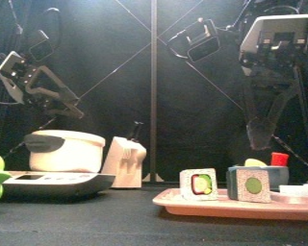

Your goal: Grab rice

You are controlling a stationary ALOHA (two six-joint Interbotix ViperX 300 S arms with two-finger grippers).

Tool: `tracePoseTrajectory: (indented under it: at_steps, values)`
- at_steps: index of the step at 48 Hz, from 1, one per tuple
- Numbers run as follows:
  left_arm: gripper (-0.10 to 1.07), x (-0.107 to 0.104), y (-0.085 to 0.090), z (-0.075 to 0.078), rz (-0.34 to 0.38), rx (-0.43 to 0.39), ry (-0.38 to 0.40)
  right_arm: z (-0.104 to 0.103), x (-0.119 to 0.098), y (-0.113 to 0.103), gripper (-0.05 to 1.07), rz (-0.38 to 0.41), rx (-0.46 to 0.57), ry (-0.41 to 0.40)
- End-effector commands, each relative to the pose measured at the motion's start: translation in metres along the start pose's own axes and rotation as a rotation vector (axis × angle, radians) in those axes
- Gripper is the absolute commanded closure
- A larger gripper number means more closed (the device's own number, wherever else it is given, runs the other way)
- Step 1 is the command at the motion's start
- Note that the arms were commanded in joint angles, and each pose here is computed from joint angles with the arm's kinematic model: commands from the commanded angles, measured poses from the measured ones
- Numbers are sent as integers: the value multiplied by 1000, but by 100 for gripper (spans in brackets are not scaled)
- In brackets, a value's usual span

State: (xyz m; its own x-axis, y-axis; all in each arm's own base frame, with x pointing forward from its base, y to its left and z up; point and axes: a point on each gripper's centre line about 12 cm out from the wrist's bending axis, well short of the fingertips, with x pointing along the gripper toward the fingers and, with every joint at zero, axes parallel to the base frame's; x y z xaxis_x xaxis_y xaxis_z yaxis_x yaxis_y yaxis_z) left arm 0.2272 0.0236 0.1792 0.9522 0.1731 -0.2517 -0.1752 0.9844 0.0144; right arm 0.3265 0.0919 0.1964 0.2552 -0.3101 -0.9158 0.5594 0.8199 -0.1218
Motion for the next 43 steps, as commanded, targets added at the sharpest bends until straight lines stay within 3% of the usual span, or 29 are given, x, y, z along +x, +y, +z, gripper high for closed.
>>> tracePoseTrajectory:
  at_steps: [1, 9, 22, 31, 43]
  values:
    - [-5, 2, -1, 6, 0, -3, -19, 5, -36, -18, 46, -23, 139, -87]
    - [-5, 2, 0, 7, 1, -2, -21, -10, -52, -39, 46, -49, 289, -189]
    - [-5, 2, 0, 6, 3, -6, -19, -43, -48, -65, 46, -13, 587, -201]
    - [-5, 1, 1, 4, 8, -16, -13, -84, -33, -68, 46, -27, 646, -162]
    - [-5, 1, 2, 4, 21, -44, -9, -126, -14, -48, 43, -56, 699, -80]
